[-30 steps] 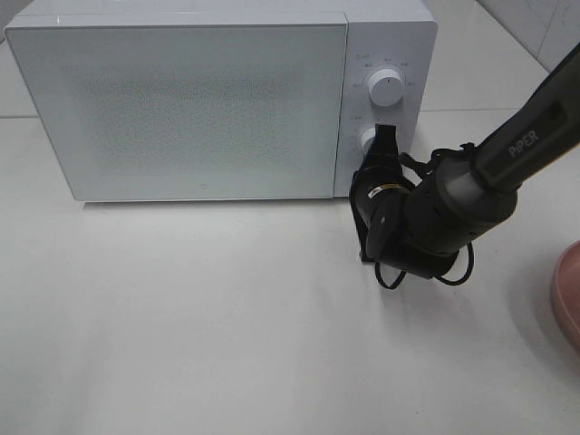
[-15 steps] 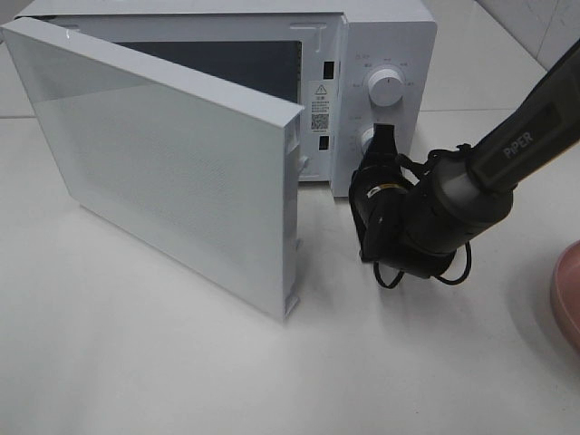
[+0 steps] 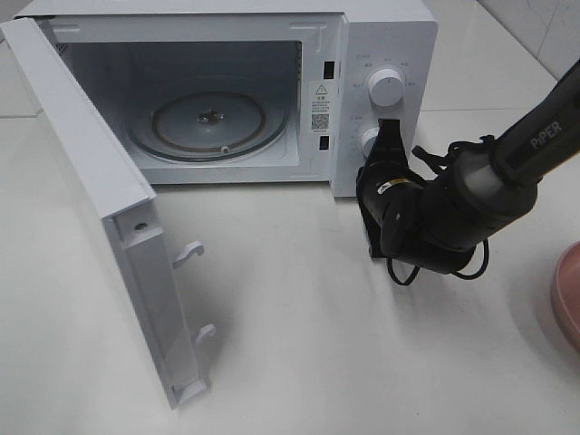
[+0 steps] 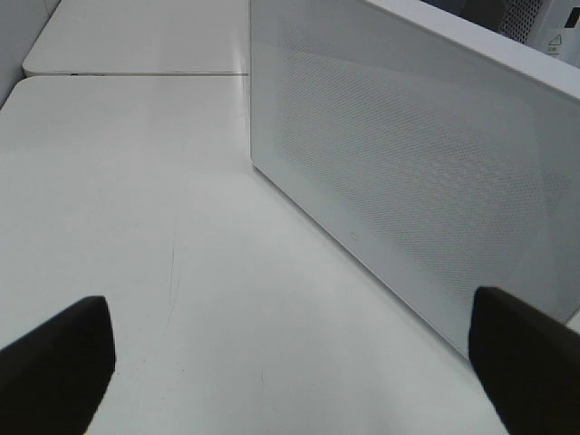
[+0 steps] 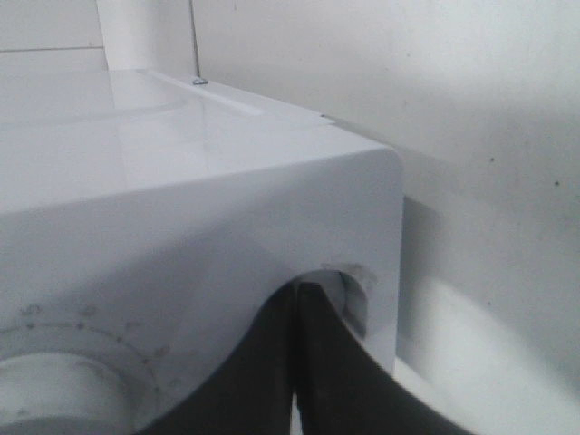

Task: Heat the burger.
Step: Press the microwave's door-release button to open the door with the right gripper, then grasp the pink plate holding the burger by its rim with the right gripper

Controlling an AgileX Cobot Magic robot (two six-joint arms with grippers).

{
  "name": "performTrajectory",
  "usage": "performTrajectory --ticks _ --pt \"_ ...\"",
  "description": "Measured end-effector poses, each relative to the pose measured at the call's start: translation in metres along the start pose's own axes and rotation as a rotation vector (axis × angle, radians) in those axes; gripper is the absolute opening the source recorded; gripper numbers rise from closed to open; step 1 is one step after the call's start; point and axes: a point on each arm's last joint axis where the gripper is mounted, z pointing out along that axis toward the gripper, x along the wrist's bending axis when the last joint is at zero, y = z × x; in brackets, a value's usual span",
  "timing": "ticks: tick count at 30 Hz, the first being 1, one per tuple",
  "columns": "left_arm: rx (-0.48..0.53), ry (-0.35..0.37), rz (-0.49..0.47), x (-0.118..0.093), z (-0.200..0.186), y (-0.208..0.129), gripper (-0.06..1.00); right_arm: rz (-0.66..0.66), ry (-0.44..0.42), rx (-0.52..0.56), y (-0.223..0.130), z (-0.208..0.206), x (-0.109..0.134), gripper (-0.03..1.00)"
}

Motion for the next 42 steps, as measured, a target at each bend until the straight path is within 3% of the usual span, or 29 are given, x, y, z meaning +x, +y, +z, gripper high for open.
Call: performTrajectory --ticks 12,26,35,42 --pt "0.0 0.0 0.0 0.0 0.0 0.0 0.98 -0.037 -0.01 0.041 0.005 -0.018 0.005 0.0" --pt "0.0 0.0 0.0 0.0 0.0 0.0 0.98 -0.18 -0.168 0.114 0.011 -0.048 0.005 0.0" --pt "0.0 0.0 0.0 0.0 0.0 0.0 0.98 -0.439 -0.208 0.24 0.009 -0.077 0.026 0.0" --pt "0.0 0.0 0.0 0.0 0.0 0.0 0.98 -0.797 -0.27 0.41 0.014 -0.094 0.036 0.02"
